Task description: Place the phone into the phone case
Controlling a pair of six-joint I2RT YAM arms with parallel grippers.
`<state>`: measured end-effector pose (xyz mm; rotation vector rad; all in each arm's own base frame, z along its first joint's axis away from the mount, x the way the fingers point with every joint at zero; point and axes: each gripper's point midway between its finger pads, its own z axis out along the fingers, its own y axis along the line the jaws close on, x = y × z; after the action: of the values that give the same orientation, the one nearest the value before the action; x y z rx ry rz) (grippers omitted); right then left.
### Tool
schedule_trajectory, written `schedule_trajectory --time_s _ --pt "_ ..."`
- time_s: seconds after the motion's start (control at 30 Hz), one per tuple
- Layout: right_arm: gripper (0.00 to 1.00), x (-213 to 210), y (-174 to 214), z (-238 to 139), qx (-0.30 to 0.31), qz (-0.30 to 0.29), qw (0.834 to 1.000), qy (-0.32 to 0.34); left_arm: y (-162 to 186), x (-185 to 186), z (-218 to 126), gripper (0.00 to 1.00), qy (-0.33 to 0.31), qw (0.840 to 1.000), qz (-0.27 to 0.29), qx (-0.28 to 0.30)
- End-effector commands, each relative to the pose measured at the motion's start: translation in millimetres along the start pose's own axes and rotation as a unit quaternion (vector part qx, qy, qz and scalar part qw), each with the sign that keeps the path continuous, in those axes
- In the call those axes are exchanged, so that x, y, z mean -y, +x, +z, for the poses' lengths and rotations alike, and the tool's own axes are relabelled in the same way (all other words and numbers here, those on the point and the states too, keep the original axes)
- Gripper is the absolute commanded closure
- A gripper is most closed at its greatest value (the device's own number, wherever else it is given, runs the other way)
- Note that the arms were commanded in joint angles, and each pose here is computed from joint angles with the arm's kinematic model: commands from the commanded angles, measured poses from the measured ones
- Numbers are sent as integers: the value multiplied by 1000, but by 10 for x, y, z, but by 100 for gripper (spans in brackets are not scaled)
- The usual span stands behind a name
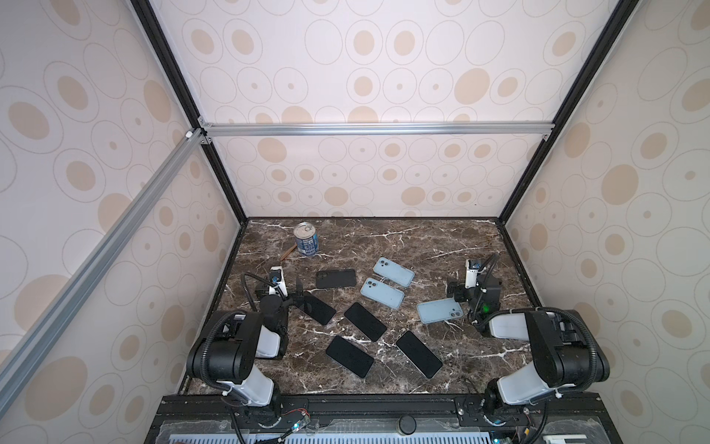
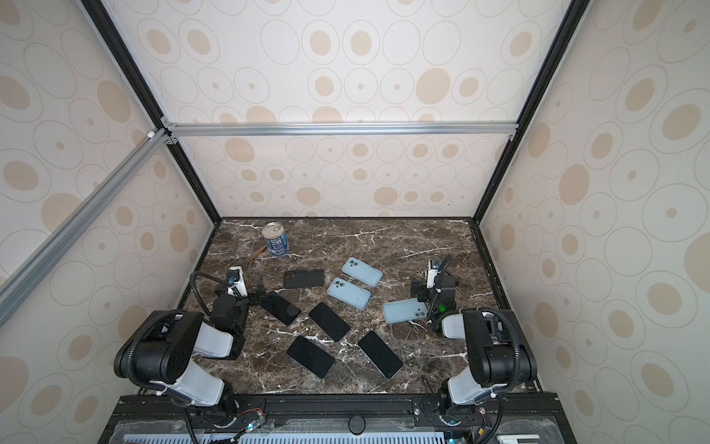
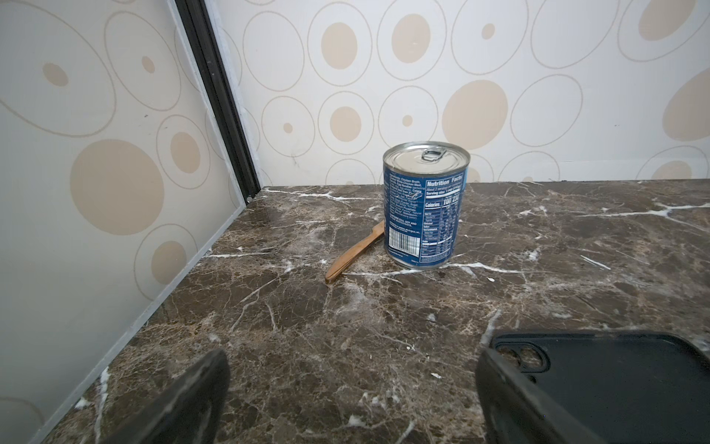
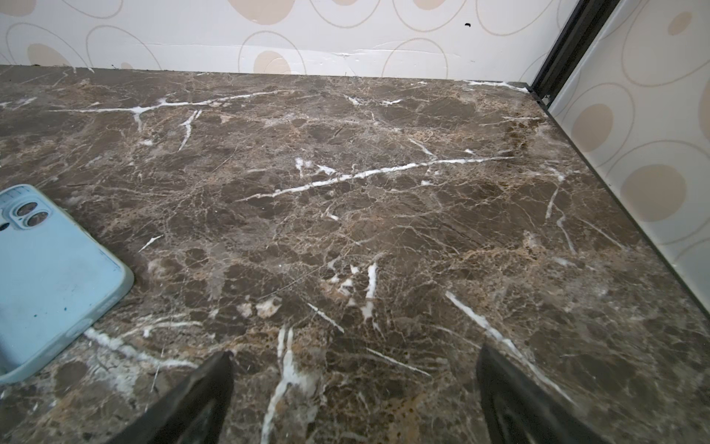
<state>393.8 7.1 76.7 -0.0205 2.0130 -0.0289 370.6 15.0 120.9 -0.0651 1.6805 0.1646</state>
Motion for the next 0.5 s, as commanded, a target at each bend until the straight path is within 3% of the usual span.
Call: schedule_trajectory --time_s 0.0,0.2,0.3,0.47 --pt "0 27 -72 7 9 1 1000 6 -100 -27 45 1 -4 1000 4 13" --pt "0 92 -173 -21 21 8 999 24 -178 -55 14 1 -9 1000 2 23" --pt "0 142 -353 -109 -13 9 999 36 -331 -61 49 1 -10 1000 3 12" --pt "4 13 -855 -401 -10 51 999 -5 -930 -56 45 4 -2 999 0 42"
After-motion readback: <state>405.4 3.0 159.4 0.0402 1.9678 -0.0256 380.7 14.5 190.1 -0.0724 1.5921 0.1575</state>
